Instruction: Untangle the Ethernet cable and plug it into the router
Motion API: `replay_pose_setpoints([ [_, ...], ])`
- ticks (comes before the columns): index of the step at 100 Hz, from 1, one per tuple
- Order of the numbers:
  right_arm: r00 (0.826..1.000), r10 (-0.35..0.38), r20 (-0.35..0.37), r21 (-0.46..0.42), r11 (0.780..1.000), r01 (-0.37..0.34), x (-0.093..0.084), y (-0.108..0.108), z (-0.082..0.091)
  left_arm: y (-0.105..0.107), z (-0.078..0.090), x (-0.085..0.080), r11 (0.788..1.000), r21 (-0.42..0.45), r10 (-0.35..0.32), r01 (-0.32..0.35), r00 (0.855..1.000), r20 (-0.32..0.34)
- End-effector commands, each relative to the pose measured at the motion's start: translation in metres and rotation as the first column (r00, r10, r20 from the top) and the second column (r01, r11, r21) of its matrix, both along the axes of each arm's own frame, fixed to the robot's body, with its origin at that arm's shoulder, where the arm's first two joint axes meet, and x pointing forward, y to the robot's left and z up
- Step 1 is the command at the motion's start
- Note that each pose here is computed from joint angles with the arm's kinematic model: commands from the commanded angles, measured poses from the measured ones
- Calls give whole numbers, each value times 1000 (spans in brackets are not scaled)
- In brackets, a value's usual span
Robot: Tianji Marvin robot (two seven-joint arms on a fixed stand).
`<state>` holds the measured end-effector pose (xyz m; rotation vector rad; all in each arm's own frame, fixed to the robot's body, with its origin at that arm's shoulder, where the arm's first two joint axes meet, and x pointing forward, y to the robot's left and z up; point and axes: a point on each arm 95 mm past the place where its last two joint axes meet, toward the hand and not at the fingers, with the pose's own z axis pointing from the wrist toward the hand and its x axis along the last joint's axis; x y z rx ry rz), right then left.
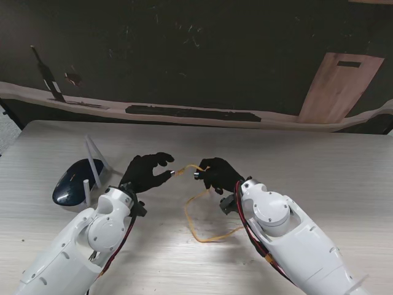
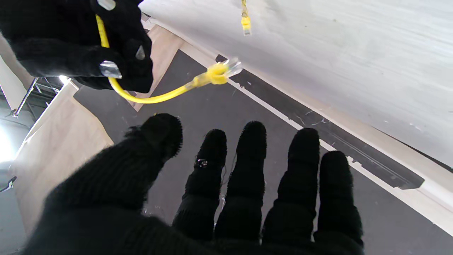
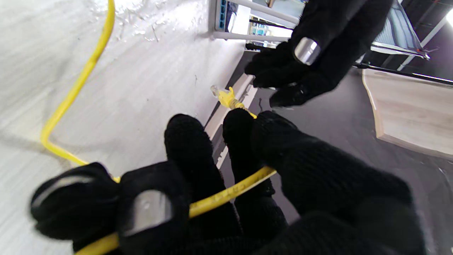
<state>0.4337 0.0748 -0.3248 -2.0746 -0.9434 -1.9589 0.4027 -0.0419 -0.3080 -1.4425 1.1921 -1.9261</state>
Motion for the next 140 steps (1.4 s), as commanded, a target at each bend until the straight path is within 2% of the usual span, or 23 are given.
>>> replay_pose_setpoints([
  [1,1000,9,9,19,1000,-10,-6,-1,2,-2,-5,-4,1000,2,-18,18,1000,-25],
  [34,999,19,34,90,996,-22,-14,-11,15,-12,-25,5,1000,9,-18,18,999,-47],
  [55,999,48,24,111,992,-50,-17,-8,17,-22,-33,12,999,47,13,-16,998,67],
  [64,998,62,18,109,992,-63,-18,-7,17,-23,-32,11,999,40,-9,5,996,91],
  [92,997,75,20,110,991,-77,-18,-5,17,-25,-27,6,994,54,-100,95,991,87],
  [140,997,75,-2,111,991,-74,-13,0,15,-21,-22,-6,982,78,-177,172,981,77],
])
